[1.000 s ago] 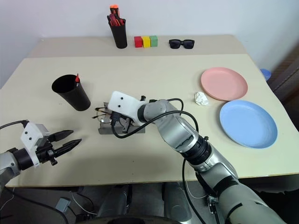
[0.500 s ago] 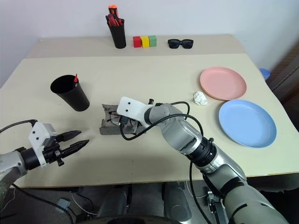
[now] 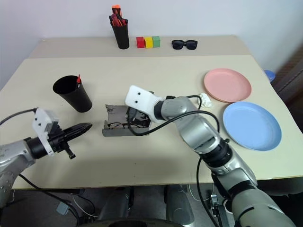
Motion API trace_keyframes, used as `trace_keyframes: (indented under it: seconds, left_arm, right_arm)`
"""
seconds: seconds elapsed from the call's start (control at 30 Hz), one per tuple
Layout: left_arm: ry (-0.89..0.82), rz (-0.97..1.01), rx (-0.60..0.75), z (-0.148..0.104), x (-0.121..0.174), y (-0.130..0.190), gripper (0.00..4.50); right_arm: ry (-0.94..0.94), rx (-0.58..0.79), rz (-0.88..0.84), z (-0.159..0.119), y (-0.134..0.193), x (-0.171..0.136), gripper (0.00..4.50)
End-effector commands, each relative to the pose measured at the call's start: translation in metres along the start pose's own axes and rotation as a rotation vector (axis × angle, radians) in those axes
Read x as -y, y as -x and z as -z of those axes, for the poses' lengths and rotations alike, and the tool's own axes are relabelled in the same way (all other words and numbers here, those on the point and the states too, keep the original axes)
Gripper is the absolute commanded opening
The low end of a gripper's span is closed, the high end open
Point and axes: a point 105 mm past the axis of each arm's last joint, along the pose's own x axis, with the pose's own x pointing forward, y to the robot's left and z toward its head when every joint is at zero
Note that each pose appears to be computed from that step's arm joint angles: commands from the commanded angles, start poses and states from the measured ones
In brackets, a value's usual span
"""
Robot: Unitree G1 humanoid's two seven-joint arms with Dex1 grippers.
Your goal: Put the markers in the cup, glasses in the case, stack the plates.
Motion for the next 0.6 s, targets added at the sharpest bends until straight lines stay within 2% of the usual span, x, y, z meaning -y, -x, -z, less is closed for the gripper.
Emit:
trace_keyframes:
  seconds: [0.03,0.2,0.3,0.33,0.47,0.6]
  left_arm:
    - [-0.064,-0.001,0.015,-0.017,0.004,-0.032,0.03]
    - [-0.137,-0.106,0.008,-0.039,-0.019,-0.086,0.03]
    - [-0.038,-0.159,-0.010,-0.048,-0.036,-0.113,0.03]
    - [0.000,-0.167,-0.031,-0.048,-0.041,-0.120,0.03]
    - [-0.064,-0.071,-0.176,-0.033,-0.033,-0.139,0.03]
    - [-0.042,-0.079,-0.229,-0.023,-0.043,-0.143,0.03]
  right_arm:
    - [0.063,0.070,0.022,0.001,0.024,0.006,3.87]
    - [0.098,0.103,0.009,0.022,0.052,0.000,3.87]
    - [0.040,0.120,-0.018,0.030,0.067,-0.006,3.87]
    - [0.015,0.124,-0.021,0.032,0.071,-0.008,3.87]
    - [-0.036,0.111,-0.004,0.041,0.086,-0.015,3.87]
    - [-0.055,0.098,0.041,0.044,0.092,-0.014,3.87]
